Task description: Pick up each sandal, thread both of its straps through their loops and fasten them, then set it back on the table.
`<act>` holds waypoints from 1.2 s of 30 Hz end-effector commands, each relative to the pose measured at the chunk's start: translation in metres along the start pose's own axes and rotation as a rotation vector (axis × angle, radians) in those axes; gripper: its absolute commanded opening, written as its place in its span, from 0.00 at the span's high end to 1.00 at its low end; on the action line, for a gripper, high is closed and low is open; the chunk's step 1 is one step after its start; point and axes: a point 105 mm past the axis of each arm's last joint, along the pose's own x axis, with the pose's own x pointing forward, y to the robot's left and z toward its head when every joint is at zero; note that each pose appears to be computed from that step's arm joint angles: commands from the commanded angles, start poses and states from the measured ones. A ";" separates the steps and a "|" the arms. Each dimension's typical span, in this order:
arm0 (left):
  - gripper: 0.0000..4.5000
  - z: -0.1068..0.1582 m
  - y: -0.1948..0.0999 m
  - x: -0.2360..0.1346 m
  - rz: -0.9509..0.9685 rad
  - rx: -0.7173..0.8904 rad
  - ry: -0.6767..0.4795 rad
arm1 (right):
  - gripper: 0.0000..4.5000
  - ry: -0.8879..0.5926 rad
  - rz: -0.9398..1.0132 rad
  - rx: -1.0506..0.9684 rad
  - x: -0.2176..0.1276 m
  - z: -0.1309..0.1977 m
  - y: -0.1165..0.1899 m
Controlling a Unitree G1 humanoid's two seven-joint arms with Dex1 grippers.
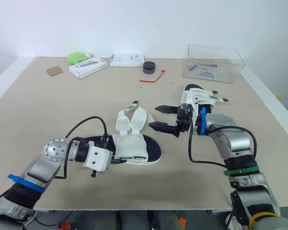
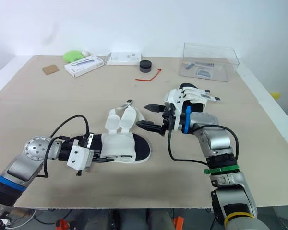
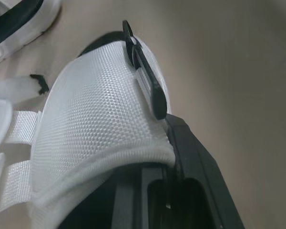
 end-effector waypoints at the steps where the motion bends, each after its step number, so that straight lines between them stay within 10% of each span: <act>1: 0.98 -0.003 0.000 -0.008 -0.007 0.021 0.018 | 0.00 -0.023 0.012 -0.056 -0.002 0.013 0.005; 31: 0.98 0.001 -0.024 -0.005 -0.050 -0.084 0.031 | 0.00 0.003 0.047 -0.068 0.002 0.003 0.011; 36: 0.59 0.010 -0.020 -0.018 -0.067 -0.308 -0.006 | 0.00 0.007 0.055 -0.070 0.003 0.000 0.013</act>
